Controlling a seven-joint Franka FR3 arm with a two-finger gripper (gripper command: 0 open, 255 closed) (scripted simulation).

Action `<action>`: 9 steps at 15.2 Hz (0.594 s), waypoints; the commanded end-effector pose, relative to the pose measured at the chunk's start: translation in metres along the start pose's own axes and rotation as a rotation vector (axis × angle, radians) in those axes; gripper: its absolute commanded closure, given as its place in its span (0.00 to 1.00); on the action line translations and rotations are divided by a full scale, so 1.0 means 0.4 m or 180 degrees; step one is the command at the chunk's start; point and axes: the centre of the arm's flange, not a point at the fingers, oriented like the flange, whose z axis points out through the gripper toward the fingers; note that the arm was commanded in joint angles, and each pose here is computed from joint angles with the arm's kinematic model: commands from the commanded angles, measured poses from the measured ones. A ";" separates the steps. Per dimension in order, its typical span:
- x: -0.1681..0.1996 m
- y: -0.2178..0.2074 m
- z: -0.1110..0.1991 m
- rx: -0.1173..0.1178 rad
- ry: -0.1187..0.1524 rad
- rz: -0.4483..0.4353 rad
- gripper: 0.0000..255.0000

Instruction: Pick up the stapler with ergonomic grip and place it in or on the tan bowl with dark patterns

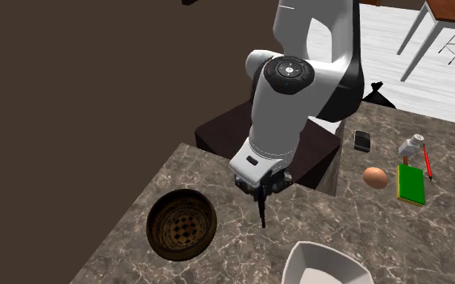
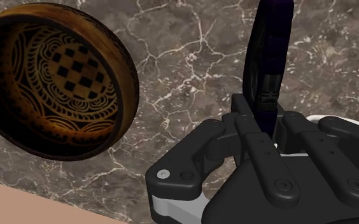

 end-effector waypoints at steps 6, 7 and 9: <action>0.015 0.133 -0.024 0.0000 -0.0001 0.0000 1.00; 0.019 0.165 -0.023 0.0000 -0.0001 0.0000 1.00; 0.026 0.231 -0.022 0.0000 -0.0001 0.0000 1.00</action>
